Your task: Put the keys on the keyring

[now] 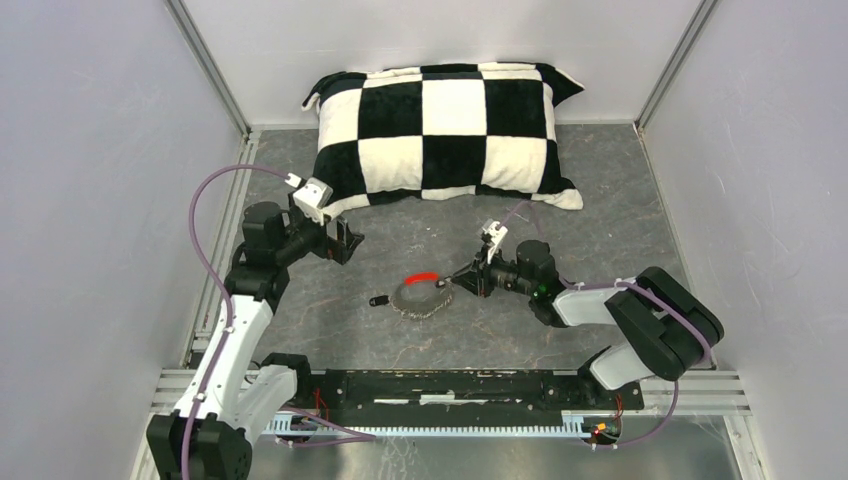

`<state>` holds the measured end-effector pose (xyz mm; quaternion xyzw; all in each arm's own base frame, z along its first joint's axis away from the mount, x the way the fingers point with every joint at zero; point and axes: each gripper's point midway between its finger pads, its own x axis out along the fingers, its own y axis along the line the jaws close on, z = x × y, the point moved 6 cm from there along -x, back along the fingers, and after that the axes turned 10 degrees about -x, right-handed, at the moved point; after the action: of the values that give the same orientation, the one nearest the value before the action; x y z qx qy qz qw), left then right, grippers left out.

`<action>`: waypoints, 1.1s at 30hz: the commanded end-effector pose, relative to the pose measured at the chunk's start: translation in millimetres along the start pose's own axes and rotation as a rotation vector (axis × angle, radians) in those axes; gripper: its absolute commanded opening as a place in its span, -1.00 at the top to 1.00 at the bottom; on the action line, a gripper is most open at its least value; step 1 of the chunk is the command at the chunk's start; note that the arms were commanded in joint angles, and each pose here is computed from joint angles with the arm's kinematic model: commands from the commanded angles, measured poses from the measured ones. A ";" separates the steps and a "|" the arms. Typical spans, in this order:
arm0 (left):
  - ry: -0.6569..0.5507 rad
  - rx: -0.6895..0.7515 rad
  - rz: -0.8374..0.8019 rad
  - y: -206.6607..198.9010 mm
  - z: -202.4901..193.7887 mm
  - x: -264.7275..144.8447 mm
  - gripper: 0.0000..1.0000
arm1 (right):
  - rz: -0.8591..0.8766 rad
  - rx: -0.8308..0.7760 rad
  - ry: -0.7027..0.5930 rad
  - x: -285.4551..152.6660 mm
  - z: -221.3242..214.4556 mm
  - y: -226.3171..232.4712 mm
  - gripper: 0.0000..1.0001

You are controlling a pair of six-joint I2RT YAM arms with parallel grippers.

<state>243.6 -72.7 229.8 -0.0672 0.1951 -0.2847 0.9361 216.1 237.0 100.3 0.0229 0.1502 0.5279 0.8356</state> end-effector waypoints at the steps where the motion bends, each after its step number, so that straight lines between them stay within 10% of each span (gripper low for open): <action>1: 0.019 0.063 0.069 14.1 -7.6 2.0 -1.00 | -0.076 -0.075 0.021 -14.2 -8.3 -11.5 0.48; 5: 0.019 0.051 0.091 21.1 -7.3 8.7 -1.00 | -0.149 -0.087 0.089 -21.2 -16.2 -23.6 -0.12; 6: 0.023 0.050 0.094 23.6 -7.4 10.7 -1.00 | -0.180 -0.100 0.094 -22.5 -12.7 -27.7 -0.94; 22: -0.072 -0.051 0.192 99.0 -54.4 56.7 -1.00 | -1.438 -0.279 0.123 -187.9 -3.7 -111.1 -0.96; 33: -0.299 -0.013 0.294 113.9 -75.4 56.6 -1.00 | -1.548 -0.175 0.102 -225.0 -43.8 -133.6 -0.97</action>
<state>296.2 -17.6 82.1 -0.0842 0.1823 -0.1502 0.9681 219.6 -22.0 65.9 -0.2031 0.1792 -0.1779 0.9460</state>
